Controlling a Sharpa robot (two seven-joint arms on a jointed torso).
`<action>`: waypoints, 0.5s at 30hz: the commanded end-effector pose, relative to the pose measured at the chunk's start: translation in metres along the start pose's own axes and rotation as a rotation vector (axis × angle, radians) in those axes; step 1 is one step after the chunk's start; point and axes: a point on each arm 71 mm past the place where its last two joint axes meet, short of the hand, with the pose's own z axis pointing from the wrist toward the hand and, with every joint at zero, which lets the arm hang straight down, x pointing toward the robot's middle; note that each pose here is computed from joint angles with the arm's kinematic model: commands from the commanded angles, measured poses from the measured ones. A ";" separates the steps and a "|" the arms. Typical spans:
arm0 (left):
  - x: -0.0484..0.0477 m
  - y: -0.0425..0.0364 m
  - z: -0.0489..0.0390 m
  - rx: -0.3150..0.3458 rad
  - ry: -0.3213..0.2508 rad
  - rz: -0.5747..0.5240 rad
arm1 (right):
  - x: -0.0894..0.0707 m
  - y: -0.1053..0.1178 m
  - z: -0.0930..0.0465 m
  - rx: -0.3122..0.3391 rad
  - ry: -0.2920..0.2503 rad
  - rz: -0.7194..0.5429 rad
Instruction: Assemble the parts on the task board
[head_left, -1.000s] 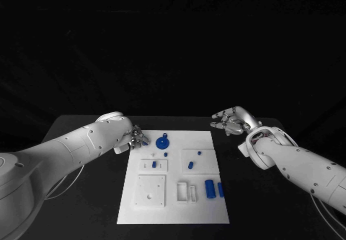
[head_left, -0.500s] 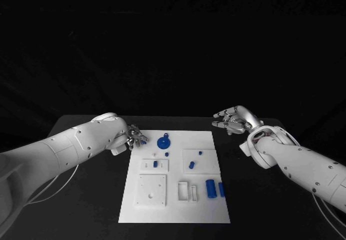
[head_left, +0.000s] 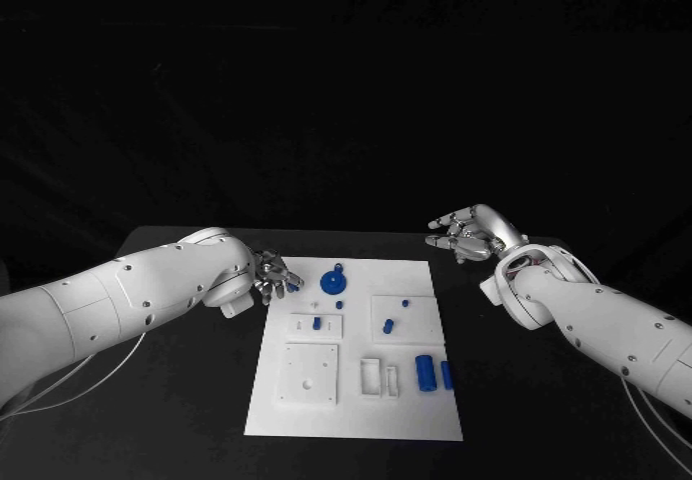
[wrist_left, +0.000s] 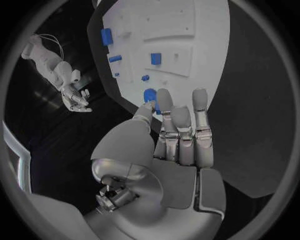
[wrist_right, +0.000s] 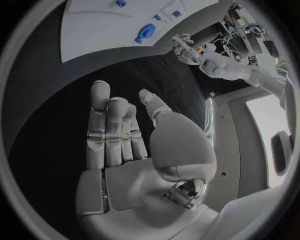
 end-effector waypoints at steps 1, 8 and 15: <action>0.0044 -0.0004 -0.0042 -0.015 -0.016 0.007 | 0.001 -0.002 0.000 0.001 0.010 0.005; 0.0197 0.0038 -0.0109 -0.010 0.001 0.060 | 0.001 -0.003 0.000 0.003 0.011 0.005; 0.0352 0.0072 -0.0137 -0.009 -0.012 0.130 | 0.002 -0.002 0.000 0.003 0.012 0.006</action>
